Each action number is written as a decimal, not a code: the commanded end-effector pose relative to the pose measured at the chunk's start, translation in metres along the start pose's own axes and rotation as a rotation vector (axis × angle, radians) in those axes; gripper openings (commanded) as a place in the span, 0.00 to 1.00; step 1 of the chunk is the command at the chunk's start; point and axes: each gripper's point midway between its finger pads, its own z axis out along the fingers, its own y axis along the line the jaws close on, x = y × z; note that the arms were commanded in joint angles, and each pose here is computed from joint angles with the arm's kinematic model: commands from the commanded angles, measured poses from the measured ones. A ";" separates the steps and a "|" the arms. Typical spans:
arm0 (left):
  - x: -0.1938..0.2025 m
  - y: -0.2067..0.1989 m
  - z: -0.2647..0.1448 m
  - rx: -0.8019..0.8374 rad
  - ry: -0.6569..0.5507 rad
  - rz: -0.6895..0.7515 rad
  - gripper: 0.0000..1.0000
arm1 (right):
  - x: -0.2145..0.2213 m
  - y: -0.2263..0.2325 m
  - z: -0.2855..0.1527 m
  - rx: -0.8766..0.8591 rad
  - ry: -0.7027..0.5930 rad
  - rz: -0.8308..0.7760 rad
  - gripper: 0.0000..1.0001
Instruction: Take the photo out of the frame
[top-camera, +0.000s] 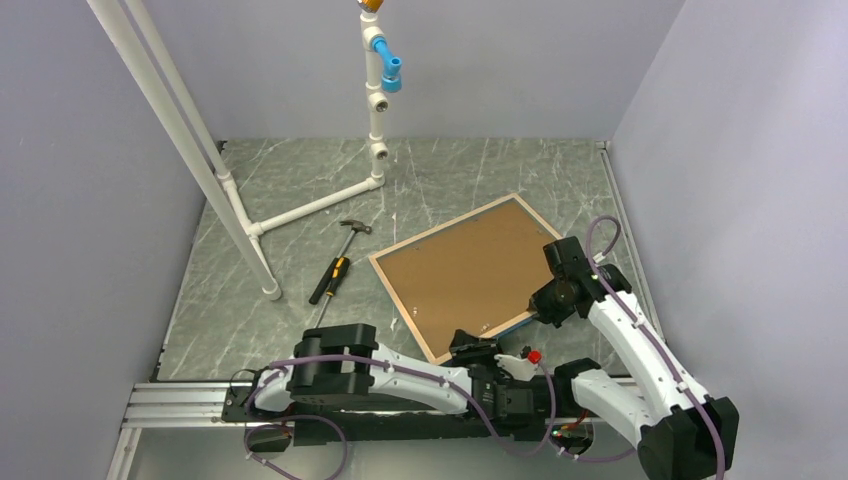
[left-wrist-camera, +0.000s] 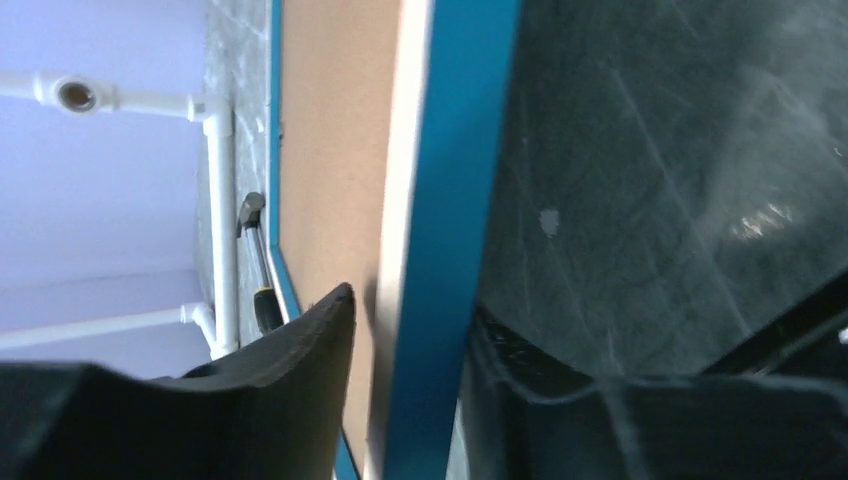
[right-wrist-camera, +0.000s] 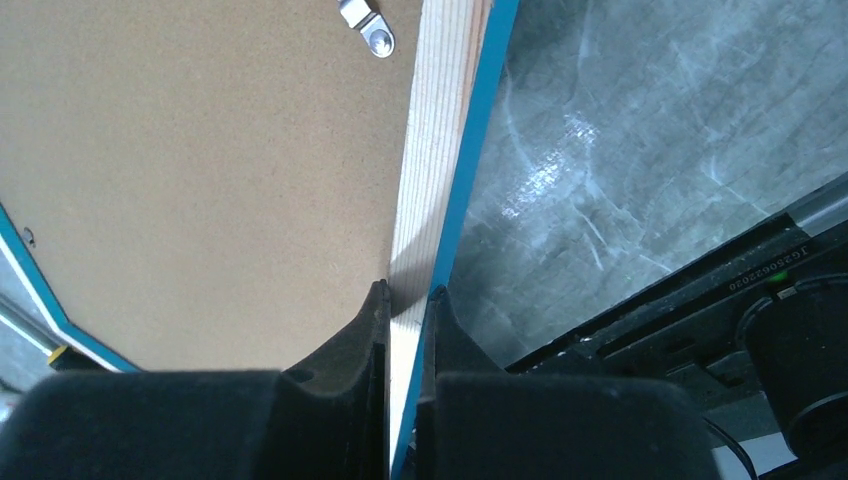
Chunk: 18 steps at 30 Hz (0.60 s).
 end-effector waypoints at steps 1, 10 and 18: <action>-0.022 0.030 -0.009 0.037 -0.069 -0.047 0.33 | -0.004 0.018 -0.020 -0.115 -0.013 -0.022 0.00; -0.032 0.046 -0.015 0.039 -0.063 -0.076 0.00 | -0.039 0.033 -0.048 -0.211 -0.207 -0.220 0.67; -0.060 0.088 -0.039 0.159 -0.049 -0.223 0.00 | -0.095 0.058 -0.155 -0.373 -0.522 -0.409 0.99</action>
